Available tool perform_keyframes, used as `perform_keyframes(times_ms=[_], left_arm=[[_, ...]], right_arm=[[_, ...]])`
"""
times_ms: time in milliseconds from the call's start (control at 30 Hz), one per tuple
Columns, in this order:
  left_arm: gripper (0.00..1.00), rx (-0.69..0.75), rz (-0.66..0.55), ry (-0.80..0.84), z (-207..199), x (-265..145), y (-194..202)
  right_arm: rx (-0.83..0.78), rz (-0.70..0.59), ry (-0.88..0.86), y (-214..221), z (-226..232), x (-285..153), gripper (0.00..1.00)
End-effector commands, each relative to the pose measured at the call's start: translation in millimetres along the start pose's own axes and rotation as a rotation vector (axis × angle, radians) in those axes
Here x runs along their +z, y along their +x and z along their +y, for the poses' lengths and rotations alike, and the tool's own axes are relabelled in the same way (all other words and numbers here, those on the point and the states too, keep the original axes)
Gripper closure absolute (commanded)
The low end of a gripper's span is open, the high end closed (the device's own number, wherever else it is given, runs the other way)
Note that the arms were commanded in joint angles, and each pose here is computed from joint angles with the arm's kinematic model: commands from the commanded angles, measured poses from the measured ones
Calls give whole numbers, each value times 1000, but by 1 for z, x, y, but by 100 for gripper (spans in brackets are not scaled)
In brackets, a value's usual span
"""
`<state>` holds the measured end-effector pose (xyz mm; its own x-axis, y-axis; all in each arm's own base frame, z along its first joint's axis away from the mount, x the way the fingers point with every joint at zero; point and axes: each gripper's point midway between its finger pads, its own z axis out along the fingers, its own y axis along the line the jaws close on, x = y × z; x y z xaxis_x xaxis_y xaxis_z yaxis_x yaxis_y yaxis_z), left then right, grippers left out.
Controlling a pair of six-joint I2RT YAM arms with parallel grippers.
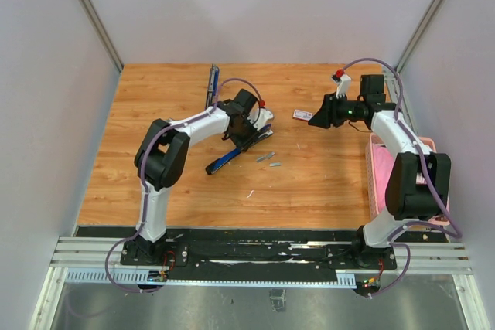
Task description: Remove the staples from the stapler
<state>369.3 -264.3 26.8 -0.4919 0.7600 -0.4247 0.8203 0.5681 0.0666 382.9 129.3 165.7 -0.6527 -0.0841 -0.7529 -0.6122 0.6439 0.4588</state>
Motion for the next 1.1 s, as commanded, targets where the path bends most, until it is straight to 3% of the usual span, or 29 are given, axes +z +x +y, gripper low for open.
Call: perform_keyframes(times_ms=[0,233,400,633,967,1067], left_arm=[[87,-114,-40,157,-5,-2,-7],[85,-321,-88,461,-7,1,-13],[84,-439,-97,582,-6,7,-8],[85,-474,-105,611,-5,9,-3],[87,-592,-187,647,7,8,-7],[87,-650,-208,651,13,10,-7]], right_arm=[[43,-7,-11,3,-7,-2,56],[58,0,-25,6,-8,1,56],[51,-13,-147,8,9,9,55],[-323,41,-121,13,25,41,53],[-669,208,-160,54,86,95,57],[-684,213,-204,63,105,99,58]])
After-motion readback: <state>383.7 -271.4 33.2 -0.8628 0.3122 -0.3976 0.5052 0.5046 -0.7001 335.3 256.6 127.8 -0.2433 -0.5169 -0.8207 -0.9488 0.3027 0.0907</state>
